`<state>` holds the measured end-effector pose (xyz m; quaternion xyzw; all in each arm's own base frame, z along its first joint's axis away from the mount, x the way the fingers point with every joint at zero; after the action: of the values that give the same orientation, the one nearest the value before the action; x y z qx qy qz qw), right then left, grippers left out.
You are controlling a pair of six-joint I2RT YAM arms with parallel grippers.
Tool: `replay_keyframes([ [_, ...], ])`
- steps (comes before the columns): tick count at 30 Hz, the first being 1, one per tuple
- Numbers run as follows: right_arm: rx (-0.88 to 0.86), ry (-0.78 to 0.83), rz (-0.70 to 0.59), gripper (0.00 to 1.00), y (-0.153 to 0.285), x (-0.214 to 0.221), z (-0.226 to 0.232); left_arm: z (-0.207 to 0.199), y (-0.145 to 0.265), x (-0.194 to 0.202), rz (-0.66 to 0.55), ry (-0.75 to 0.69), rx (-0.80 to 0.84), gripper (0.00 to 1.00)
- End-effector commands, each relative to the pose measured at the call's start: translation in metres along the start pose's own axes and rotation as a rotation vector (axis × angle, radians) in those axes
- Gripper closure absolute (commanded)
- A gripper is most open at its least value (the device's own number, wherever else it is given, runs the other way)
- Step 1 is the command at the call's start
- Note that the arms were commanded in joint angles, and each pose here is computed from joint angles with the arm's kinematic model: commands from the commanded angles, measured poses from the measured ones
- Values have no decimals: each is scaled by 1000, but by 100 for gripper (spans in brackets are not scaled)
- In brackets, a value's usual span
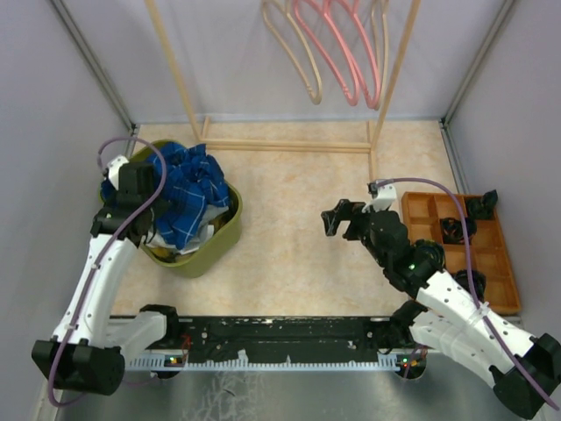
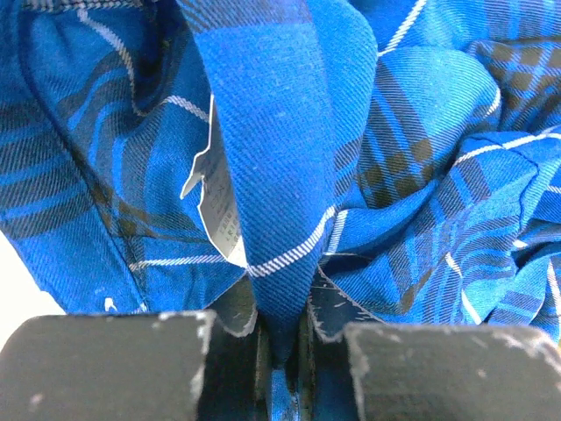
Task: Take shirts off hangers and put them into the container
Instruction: Place the shirt in the bin.
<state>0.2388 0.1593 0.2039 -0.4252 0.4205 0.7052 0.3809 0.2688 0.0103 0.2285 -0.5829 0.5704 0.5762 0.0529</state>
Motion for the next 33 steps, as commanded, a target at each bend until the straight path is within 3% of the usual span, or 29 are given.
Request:
replay_keyframes([
  [1,-8,-39,-77,1,-2,-23,7,-27,-6,-5,32,-79,103,93],
  [5,-9,-40,-46,1,-7,-15,8,-38,-24,38,196,-127,192,96],
  [13,-23,-40,-40,1,-10,-13,12,-23,-43,135,554,-98,214,96],
  [20,-16,-44,-36,1,-9,-11,10,-26,-42,133,575,-114,211,94],
  [25,-11,-47,-41,1,-10,-11,9,-37,-30,130,602,-149,301,89],
  [33,-4,-61,-48,1,-10,-11,8,-45,-10,157,665,-170,368,85],
])
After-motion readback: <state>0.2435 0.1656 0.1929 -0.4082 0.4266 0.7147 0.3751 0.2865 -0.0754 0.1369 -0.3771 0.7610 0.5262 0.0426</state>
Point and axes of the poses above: each gripper's point midway between its finger pads, its own y axis back along the fingers, its own z axis along the line the jaws close on, x = y × z, the point moved 2 cm from there along y, back along the fingers, and after that the axes turned 7 degrees about y, right-handed, at the moved point
